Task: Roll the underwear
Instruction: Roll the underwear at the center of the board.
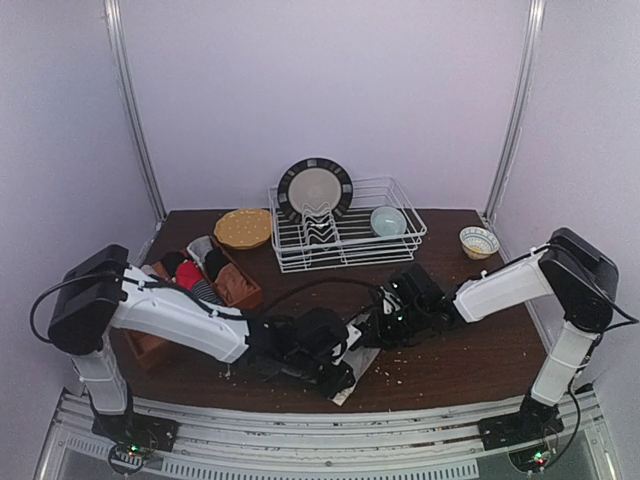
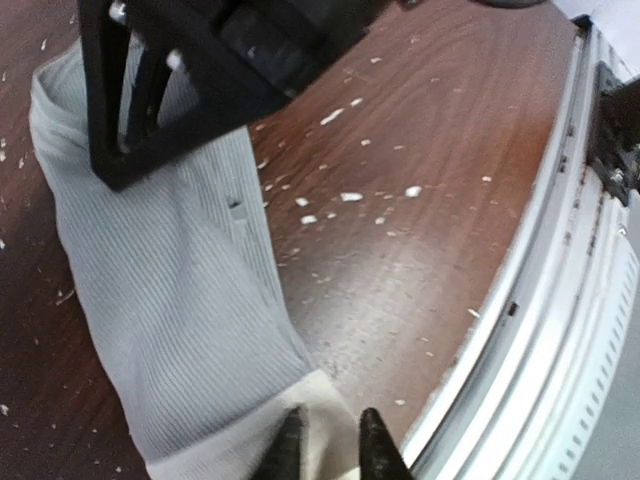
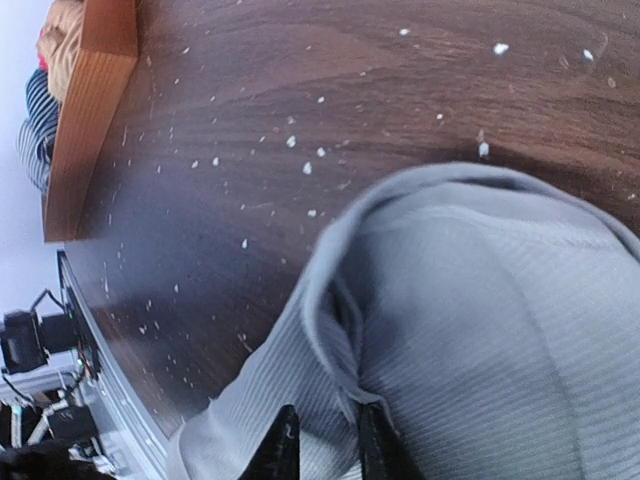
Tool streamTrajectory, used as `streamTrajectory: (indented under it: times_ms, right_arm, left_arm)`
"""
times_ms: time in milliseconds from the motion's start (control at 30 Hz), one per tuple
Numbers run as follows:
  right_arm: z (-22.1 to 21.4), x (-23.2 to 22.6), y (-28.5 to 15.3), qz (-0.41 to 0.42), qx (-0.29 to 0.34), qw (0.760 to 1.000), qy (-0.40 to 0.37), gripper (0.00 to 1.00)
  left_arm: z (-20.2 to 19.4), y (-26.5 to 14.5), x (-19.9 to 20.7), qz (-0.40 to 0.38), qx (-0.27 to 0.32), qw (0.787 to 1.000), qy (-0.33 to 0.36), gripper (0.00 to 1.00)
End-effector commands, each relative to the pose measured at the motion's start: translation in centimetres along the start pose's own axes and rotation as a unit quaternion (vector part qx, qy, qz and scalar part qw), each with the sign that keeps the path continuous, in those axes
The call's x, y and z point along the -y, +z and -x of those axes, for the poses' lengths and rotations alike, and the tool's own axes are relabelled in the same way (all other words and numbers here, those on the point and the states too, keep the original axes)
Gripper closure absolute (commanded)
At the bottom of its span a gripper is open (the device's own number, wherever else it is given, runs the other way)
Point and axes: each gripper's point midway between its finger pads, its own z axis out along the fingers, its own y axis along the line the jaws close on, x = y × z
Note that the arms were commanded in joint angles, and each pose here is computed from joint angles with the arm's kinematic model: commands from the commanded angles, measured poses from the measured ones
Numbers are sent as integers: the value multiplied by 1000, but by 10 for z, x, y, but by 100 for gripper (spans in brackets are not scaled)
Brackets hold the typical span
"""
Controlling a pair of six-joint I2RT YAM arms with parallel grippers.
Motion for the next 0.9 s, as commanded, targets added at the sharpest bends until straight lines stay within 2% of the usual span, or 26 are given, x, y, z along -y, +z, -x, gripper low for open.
streamTrajectory:
  times_ms: [0,67,200,333,467,633,867]
  right_arm:
    - [-8,7,-14,-22,-12,1000,-15,77]
    - [-7,3,-19,-21,-13,999,-22,74]
    - [-6,-5,-27,-15,-11,999,-34,68]
    - [-4,-14,-42,-15,0,998,-55,62]
    - [-7,-29,-62,-52,22,991,-120,60]
    - [-30,-52,-70,-119,18,964,-239,57]
    - [-72,-89,-49,-143,-18,909,-391,42]
  left_arm:
    - [19,-31,20,-28,21,999,27,74]
    - [24,-40,24,-33,29,999,30,66]
    - [32,-58,25,-30,48,998,30,58]
    - [34,-79,13,0,73,997,17,55]
    - [38,-106,-11,53,117,992,-15,54]
    - [36,-135,-49,141,159,974,-79,55]
    - [21,-170,-90,231,189,939,-170,55]
